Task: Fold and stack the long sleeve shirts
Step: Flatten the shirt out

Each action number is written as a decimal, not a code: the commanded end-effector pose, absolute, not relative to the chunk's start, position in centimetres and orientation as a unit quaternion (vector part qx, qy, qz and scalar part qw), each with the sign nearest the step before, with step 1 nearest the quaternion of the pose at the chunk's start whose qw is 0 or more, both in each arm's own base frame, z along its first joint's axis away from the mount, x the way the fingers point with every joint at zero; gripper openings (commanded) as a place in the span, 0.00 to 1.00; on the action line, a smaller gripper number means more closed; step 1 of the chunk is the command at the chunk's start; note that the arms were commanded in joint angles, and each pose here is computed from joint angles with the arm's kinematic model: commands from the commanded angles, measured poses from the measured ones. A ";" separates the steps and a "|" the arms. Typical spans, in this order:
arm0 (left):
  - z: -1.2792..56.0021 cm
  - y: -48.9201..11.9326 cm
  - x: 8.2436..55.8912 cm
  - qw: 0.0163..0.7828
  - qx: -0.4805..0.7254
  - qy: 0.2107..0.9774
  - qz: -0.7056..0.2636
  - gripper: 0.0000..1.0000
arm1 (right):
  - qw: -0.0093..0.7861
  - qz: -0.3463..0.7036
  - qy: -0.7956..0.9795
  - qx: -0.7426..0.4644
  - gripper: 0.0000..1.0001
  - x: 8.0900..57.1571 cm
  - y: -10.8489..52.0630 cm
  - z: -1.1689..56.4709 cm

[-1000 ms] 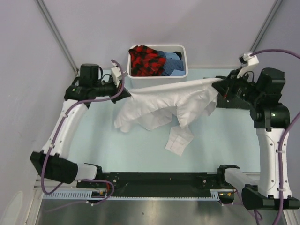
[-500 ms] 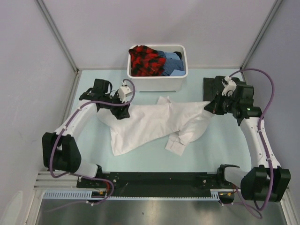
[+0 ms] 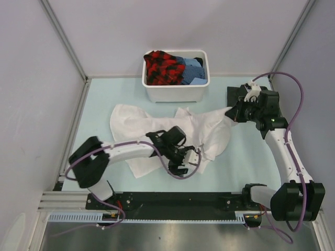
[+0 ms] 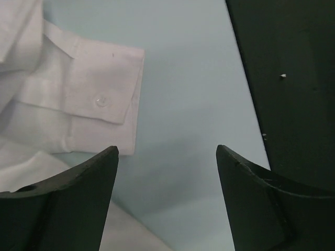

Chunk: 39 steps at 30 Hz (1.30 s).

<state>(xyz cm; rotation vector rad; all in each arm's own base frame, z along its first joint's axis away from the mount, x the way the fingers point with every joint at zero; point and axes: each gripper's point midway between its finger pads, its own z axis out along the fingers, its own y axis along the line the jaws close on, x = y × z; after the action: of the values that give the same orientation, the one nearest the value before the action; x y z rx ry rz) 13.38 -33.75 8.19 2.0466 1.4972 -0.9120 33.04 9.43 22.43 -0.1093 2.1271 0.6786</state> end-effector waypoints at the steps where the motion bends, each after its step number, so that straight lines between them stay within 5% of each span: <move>1: 6.4 -38.6 15.9 0.262 0.769 0.515 -0.275 0.81 | 0.476 0.257 0.840 -0.054 0.00 33.7 9.0 24.6; 10: 3.2 -42.1 18.8 0.282 0.758 0.552 -0.203 0.74 | 0.472 0.249 0.843 -0.068 0.00 31.8 8.8 23.8; 13: 1.4 -41.7 18.9 0.263 0.765 0.556 -0.191 0.52 | 0.471 0.248 0.844 -0.066 0.00 31.7 8.5 23.6; 16: 1.4 -40.5 17.0 0.222 0.782 0.541 -0.215 0.17 | 0.470 0.247 0.845 -0.068 0.00 31.7 8.3 23.4; 18: 6.2 -40.5 15.5 0.243 0.784 0.511 -0.256 0.00 | 0.466 0.241 0.848 -0.075 0.00 31.5 8.1 23.1; 23: 24.5 -39.4 10.5 0.343 0.700 0.450 -0.436 0.00 | 0.437 0.215 0.869 -0.094 0.00 30.3 7.1 20.9; 25: 29.3 -38.2 13.9 0.395 0.645 0.474 -0.451 0.00 | 0.419 0.205 0.878 -0.108 0.00 29.4 6.6 19.7; 31: 24.0 -31.6 28.6 0.409 0.471 0.689 -0.369 0.00 | 0.387 0.186 0.893 -0.133 0.00 27.7 5.6 18.2; 34: 21.2 -29.4 29.6 0.364 0.458 0.710 -0.391 0.00 | 0.377 0.177 0.899 -0.137 0.00 27.5 5.2 17.7; 35: 21.2 -29.4 28.4 0.379 0.514 0.670 -0.378 0.08 | 0.379 0.178 0.898 -0.137 0.00 27.8 5.2 17.6; 38: 17.4 -31.6 22.6 0.341 0.617 0.610 -0.363 0.61 | 0.379 0.195 0.896 -0.123 0.00 28.5 5.7 17.2; 39: 16.3 -33.1 20.1 0.316 0.650 0.584 -0.370 0.71 | 0.378 0.201 0.896 -0.115 0.00 28.8 5.9 17.3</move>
<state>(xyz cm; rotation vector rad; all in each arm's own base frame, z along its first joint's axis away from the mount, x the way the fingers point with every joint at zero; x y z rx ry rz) 29.26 -29.32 17.90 1.3104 1.7790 -0.8713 27.84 5.66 17.09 -0.3019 2.3119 0.4966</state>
